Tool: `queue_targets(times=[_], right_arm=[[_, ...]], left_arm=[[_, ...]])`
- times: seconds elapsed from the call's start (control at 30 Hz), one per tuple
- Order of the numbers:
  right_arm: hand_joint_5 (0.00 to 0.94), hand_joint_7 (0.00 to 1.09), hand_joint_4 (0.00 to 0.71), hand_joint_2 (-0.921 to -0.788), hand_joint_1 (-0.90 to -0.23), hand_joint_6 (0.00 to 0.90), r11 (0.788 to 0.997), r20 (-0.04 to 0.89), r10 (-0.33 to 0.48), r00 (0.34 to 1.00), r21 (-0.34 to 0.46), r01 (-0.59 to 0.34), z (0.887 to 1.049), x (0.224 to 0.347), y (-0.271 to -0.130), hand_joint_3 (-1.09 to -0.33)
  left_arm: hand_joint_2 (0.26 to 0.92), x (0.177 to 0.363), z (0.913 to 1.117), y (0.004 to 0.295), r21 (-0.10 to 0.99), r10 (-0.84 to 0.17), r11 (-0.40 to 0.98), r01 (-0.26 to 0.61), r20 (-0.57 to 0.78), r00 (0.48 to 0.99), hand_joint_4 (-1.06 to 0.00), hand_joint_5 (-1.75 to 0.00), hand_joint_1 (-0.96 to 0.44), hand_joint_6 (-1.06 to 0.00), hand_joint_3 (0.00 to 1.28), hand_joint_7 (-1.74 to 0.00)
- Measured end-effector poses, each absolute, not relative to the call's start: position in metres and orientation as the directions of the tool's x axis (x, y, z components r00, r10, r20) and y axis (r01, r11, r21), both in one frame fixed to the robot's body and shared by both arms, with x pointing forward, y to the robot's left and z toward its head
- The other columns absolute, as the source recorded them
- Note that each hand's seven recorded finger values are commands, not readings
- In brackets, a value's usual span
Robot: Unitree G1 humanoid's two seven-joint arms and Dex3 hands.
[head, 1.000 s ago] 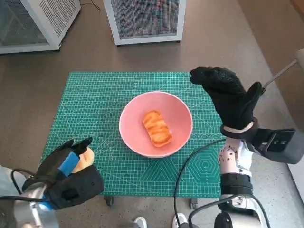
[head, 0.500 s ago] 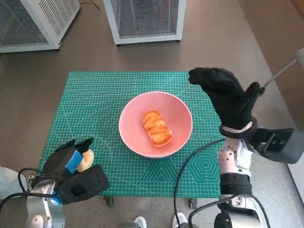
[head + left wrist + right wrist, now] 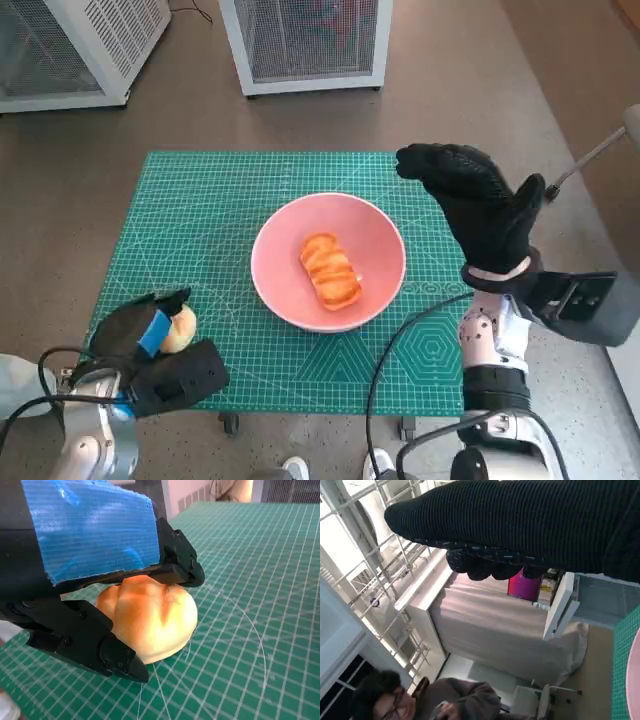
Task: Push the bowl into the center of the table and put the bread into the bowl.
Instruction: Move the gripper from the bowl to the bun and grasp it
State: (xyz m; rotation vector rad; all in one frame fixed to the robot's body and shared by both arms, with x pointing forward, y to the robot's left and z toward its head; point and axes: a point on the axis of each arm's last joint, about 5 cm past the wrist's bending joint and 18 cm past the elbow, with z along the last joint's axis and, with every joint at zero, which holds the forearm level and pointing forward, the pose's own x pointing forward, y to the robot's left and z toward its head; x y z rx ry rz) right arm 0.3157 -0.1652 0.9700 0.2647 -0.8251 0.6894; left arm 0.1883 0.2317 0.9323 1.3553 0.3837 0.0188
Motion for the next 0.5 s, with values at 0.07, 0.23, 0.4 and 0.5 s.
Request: queue_targets(times=[0.07, 0.23, 0.4, 0.5], right_arm=[[0.003, 0.0, 0.395, -0.921, -0.466, 0.627, 0.755, 0.749, 0.458, 0.479, -0.042, -0.655, 0.97, 0.316, -0.165, -0.461], [0.002, 0.01, 0.395, -0.921, -0.464, 0.629, 0.756, 0.749, 0.456, 0.481, -0.04, -0.653, 0.97, 0.316, -0.165, -0.462], [0.002, 0.01, 0.396, -0.921, -0.467, 0.632, 0.756, 0.747, 0.455, 0.484, -0.038, -0.653, 0.97, 0.316, -0.165, -0.462], [0.002, 0.01, 0.395, -0.921, -0.468, 0.633, 0.756, 0.746, 0.456, 0.485, -0.037, -0.653, 0.969, 0.316, -0.165, -0.462]], left_arm=[[0.915, 0.188, 0.932, 0.232, 0.954, 0.23, 0.221, 0.204, -0.254, 0.939, -0.62, -1.06, 0.01, -0.6, 0.11, -1.08], [0.92, 0.186, 0.934, 0.232, 0.956, 0.22, 0.218, 0.195, -0.243, 0.945, -0.65, -1.16, 0.0, -0.61, 0.09, -1.18], [0.92, 0.181, 0.939, 0.233, 0.956, 0.207, 0.226, 0.189, -0.237, 0.949, -0.66, -1.17, 0.0, -0.62, 0.08, -1.19], [0.92, 0.178, 0.944, 0.233, 0.957, 0.199, 0.23, 0.174, -0.221, 0.955, -0.67, -1.16, 0.0, -0.63, 0.08, -1.19]])
